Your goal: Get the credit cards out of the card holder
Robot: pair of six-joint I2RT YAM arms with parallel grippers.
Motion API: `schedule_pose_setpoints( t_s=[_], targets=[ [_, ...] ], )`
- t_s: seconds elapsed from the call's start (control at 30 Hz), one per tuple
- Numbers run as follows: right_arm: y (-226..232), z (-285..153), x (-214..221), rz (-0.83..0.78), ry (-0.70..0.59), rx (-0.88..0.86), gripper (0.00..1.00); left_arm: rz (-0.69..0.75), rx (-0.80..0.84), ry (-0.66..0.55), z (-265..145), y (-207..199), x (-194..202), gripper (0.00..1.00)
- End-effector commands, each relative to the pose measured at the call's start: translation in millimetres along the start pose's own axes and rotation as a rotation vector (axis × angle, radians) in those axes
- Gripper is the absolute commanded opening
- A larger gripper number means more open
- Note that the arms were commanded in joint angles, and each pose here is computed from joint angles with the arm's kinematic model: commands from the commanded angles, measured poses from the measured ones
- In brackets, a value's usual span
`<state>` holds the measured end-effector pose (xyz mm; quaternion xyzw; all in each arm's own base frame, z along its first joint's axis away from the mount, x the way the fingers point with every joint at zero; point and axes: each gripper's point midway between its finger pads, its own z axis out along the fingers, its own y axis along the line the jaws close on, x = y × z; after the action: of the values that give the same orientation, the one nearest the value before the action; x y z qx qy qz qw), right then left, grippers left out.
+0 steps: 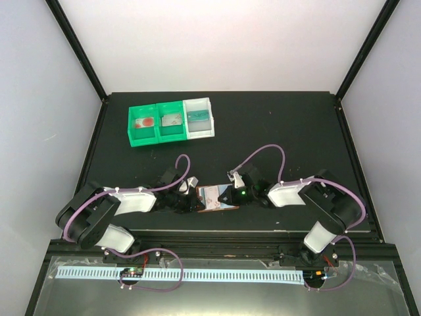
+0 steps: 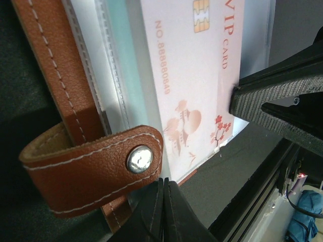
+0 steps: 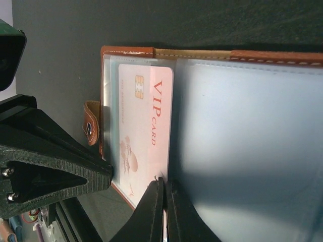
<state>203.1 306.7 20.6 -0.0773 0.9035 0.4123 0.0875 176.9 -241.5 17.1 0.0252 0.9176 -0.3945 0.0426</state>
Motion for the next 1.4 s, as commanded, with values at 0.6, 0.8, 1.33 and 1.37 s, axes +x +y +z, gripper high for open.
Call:
schedule_pose_setpoints(
  t_s=[0.6, 0.8, 1.33, 1.37],
  targets=[
    [-8.1, -43.4, -6.4, -0.118, -0.054, 0.091, 0.01, 0.01, -0.031, -0.031, -6.9, -5.5, -9.0, 0.21],
    [-1.5, -63.3, -11.0, -0.203, -0.076, 0.139, 0.01, 0.049, 0.013, -0.067, -18.8, -27.6, -18.8, 0.42],
    [86.6, -112.4, 35.7, -0.526, 0.074, -0.242, 0.01, 0.359, 0.095, -0.126, -82.9, -105.3, -32.2, 0.66],
    [92.9, -115.3, 38.1, -0.534, 0.079, -0.276, 0.01, 0.378, 0.113, -0.12, -85.9, -109.3, -30.0, 0.63]
  ],
)
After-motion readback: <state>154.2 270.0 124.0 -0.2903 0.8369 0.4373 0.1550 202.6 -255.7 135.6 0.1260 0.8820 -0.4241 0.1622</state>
